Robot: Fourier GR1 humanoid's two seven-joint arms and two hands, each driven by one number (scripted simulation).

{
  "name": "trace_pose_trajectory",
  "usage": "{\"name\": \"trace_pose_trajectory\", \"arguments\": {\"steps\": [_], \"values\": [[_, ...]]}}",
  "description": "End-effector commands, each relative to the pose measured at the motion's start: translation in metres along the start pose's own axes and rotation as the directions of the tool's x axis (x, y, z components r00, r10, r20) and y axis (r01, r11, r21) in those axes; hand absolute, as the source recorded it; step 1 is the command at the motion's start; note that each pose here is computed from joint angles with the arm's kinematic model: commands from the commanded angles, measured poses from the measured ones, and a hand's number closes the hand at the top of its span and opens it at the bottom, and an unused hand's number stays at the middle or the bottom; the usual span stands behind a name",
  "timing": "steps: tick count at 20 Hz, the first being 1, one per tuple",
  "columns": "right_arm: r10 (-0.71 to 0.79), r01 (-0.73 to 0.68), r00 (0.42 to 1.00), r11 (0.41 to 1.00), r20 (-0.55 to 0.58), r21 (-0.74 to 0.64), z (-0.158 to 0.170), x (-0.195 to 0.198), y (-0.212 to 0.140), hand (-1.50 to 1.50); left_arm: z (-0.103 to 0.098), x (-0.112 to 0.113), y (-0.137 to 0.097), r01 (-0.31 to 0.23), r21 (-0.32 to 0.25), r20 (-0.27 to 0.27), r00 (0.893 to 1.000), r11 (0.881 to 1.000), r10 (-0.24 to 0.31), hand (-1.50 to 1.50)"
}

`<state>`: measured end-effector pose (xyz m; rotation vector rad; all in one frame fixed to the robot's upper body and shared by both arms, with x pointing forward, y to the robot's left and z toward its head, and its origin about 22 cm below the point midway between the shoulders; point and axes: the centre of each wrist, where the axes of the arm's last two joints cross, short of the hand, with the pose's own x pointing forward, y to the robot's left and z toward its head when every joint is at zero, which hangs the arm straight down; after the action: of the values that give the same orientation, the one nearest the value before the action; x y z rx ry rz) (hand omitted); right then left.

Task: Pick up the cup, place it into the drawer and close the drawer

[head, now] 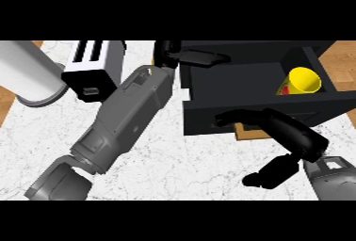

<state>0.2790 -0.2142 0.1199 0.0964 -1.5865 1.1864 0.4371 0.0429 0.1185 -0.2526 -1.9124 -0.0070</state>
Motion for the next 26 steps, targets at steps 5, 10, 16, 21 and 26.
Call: {"name": "trace_pose_trajectory", "arguments": {"steps": [5,10,16,21,26], "values": [[0.107,-0.095,0.974,0.993,-0.198,0.068,-0.03,-0.074,0.031,-1.5,0.014,-0.014,0.01,-0.08,-0.003,0.008,0.997,0.997,0.08,-1.5],[0.156,-0.124,0.946,0.984,-0.283,0.126,-0.055,-0.114,0.052,1.5,0.029,-0.025,0.026,-0.111,0.018,0.014,0.994,0.994,0.111,-1.5],[0.117,-0.127,0.96,0.992,-0.255,-0.021,-0.077,-0.135,0.02,1.5,0.035,-0.023,0.075,-0.128,0.014,0.016,0.992,0.992,0.128,-1.5],[0.058,-0.104,0.974,0.972,-0.217,-0.208,-0.072,-0.137,-0.042,1.5,0.041,-0.022,0.097,-0.123,0.007,-0.009,0.992,0.992,0.123,-1.5],[0.05,-0.134,0.967,0.933,-0.249,-0.334,-0.065,-0.129,-0.092,1.5,0.052,-0.023,0.109,-0.127,-0.014,0.007,0.992,0.992,0.127,-1.5]]}}
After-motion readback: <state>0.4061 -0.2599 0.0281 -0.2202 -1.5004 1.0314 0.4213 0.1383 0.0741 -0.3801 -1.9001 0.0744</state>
